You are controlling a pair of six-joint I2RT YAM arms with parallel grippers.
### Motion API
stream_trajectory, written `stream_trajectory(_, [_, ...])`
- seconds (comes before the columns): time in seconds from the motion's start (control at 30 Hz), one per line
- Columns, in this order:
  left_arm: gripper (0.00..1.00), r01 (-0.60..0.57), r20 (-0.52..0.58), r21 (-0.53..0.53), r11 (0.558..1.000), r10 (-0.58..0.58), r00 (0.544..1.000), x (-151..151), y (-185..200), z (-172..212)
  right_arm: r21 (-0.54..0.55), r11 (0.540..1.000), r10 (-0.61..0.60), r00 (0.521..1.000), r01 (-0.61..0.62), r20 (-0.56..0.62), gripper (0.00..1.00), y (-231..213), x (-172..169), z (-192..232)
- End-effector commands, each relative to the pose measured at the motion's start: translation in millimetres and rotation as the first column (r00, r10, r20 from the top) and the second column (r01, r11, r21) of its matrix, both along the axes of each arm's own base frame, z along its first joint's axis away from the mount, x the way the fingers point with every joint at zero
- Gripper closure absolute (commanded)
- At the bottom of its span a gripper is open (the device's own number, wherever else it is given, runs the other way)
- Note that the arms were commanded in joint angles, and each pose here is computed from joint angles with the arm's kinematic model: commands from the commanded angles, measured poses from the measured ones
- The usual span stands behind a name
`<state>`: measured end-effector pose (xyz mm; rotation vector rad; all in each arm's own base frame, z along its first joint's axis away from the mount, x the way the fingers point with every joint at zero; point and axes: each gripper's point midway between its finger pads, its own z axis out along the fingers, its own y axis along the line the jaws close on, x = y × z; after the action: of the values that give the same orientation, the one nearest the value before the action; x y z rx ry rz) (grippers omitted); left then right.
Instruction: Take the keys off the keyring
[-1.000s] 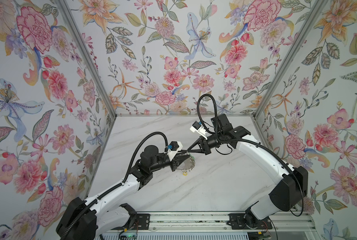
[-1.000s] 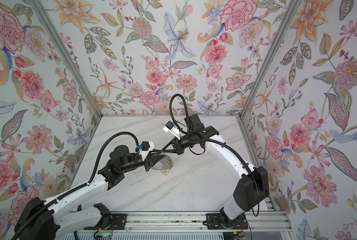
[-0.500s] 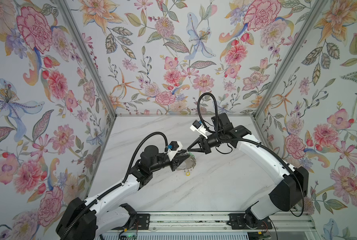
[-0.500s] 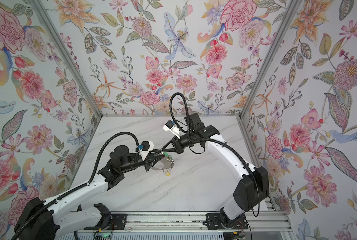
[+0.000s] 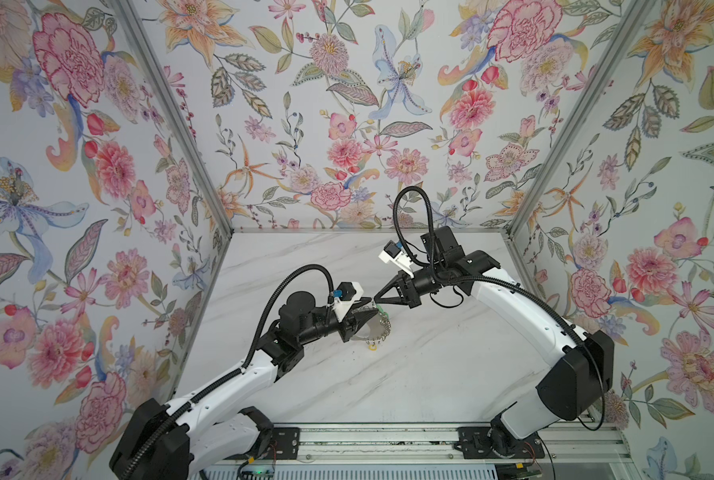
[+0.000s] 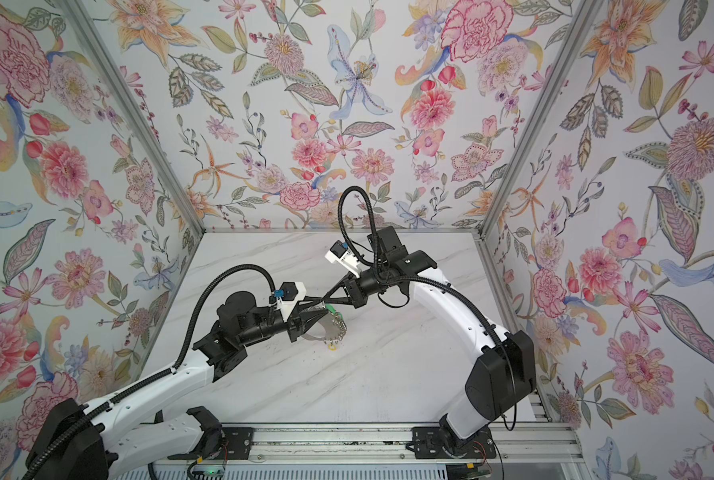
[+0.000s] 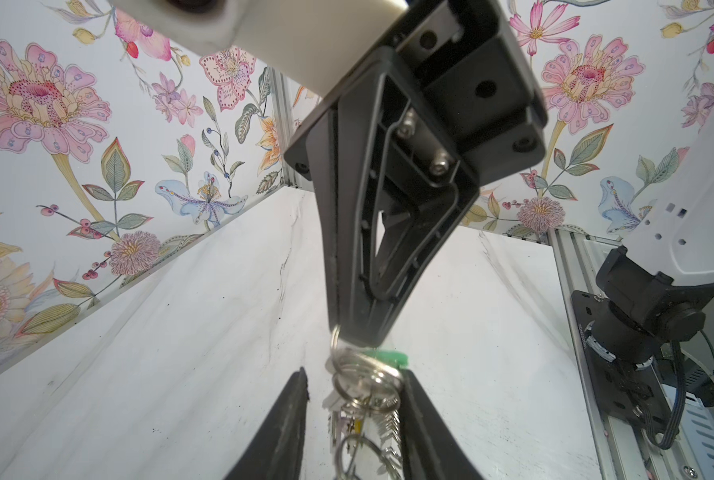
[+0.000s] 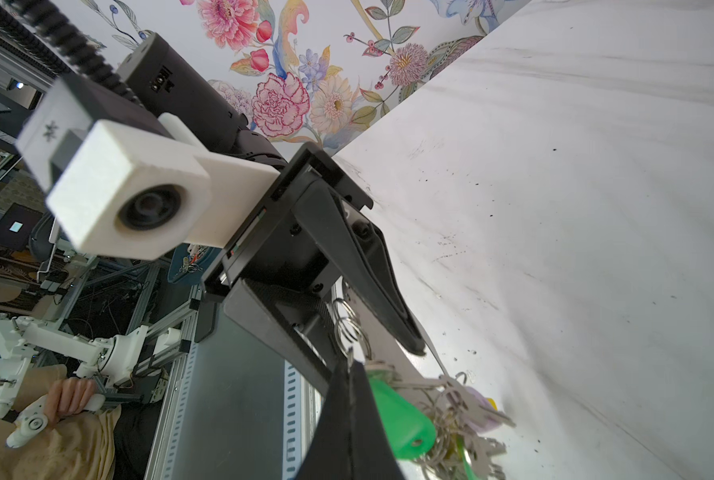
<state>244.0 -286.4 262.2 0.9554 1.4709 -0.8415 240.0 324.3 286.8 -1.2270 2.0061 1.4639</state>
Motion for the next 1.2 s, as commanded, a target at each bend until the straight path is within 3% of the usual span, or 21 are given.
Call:
stream_trajectory(0.0, [0.68,-0.008,0.023,-0.009,1.000,0.009,1.000,-3.3,2.2,2.8,0.038,0.998,0.045,0.999,-0.045,0.012,1.00,3.4,-6.3,7.3])
stream_trajectory(0.27, [0.71,-0.006,0.018,-0.011,1.000,0.006,1.000,-3.9,2.0,2.6,0.045,0.998,0.039,0.999,-0.040,0.027,1.00,1.0,-5.7,12.0])
stream_trajectory(0.37, [0.63,-0.003,0.016,-0.015,1.000,0.003,1.000,-4.2,1.7,2.8,0.049,0.998,0.036,0.999,-0.037,0.036,1.00,0.2,-5.3,14.9])
stream_trajectory(0.67, [0.63,-0.002,0.015,-0.013,1.000,0.002,1.000,-3.6,0.9,2.5,0.058,0.997,0.042,0.999,-0.044,0.034,1.00,0.6,-6.6,17.2])
stream_trajectory(1.17, [0.73,-0.002,0.015,-0.002,1.000,0.002,1.000,-4.1,0.8,-0.7,0.061,0.997,0.045,0.998,-0.047,0.033,1.00,0.9,-6.7,18.3])
